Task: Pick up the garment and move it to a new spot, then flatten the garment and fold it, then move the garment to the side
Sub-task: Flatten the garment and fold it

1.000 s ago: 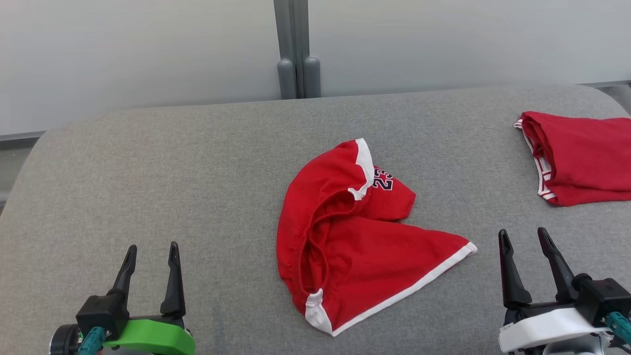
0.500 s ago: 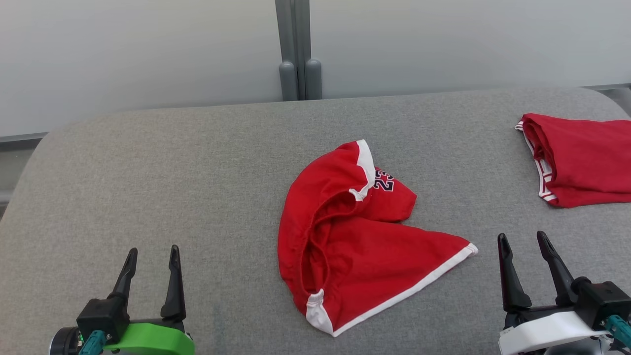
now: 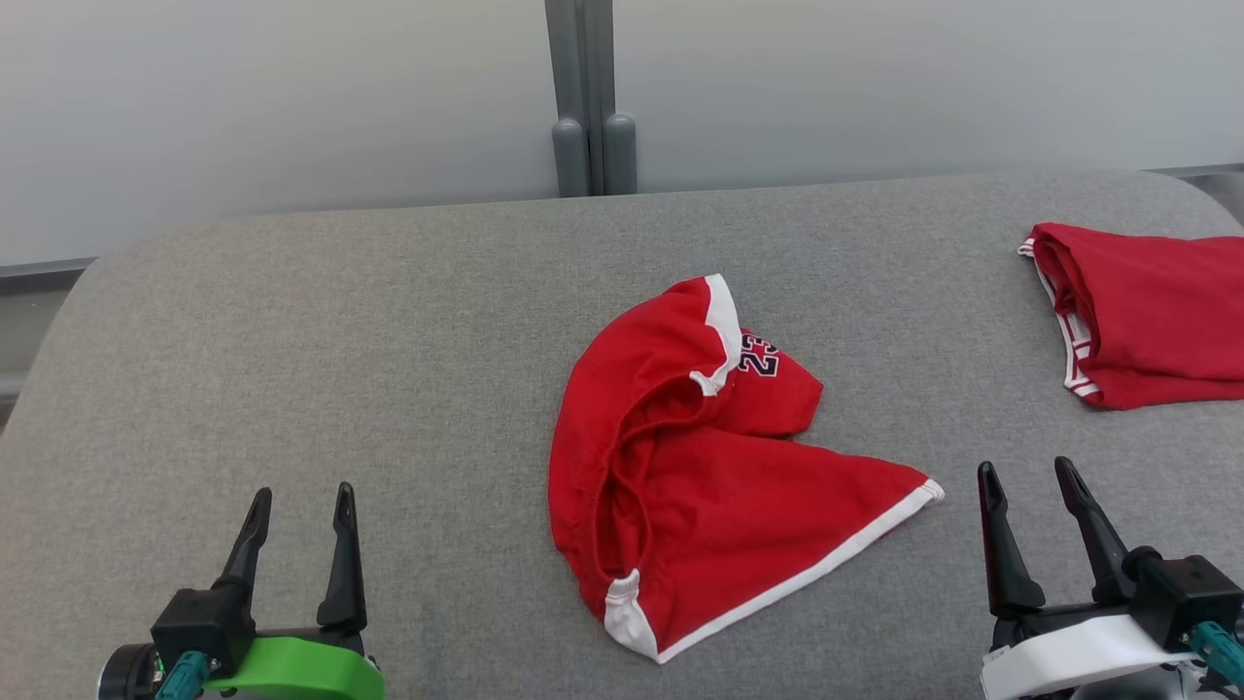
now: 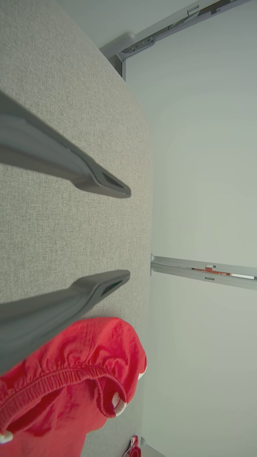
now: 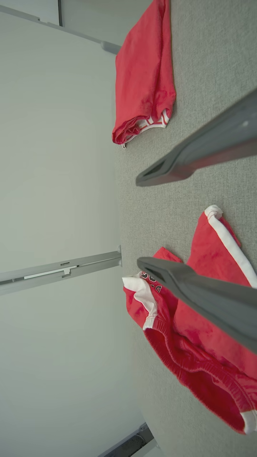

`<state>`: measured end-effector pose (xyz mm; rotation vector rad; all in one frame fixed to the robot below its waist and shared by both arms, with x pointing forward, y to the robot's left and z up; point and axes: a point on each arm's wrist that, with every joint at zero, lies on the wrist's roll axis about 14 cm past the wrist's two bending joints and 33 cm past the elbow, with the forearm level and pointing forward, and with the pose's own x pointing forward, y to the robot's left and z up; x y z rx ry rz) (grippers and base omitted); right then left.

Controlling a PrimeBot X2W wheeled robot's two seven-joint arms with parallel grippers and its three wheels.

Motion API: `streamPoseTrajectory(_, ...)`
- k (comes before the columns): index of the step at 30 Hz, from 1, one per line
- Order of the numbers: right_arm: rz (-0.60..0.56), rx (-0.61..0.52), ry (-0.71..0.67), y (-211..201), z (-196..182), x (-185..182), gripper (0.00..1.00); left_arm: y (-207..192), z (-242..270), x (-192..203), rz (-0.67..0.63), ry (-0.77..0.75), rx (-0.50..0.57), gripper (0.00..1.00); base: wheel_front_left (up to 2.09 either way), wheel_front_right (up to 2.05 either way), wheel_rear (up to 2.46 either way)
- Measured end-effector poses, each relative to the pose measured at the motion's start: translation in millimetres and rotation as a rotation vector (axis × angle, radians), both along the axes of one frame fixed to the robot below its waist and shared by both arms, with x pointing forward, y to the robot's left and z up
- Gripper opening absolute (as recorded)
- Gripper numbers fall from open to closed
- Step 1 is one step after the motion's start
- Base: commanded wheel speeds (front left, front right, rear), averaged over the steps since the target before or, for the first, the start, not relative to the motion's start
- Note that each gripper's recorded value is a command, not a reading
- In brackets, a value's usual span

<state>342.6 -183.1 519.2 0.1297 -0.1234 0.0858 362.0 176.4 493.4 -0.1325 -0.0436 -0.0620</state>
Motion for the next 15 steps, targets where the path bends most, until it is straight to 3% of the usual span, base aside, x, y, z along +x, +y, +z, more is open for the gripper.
streamPoseTrajectory(8,-0.003,0.0,0.002,-1,-1,0,1.0,-4,0,0,-0.014,0.001,0.009,1.0,0.0,0.0,0.0)
streamPoseTrajectory(15,-0.006,-0.021,0.009,-6,-3,7,1.0,-38,-1,1,-0.131,0.0,0.043,1.0,0.0,0.0,0.0)
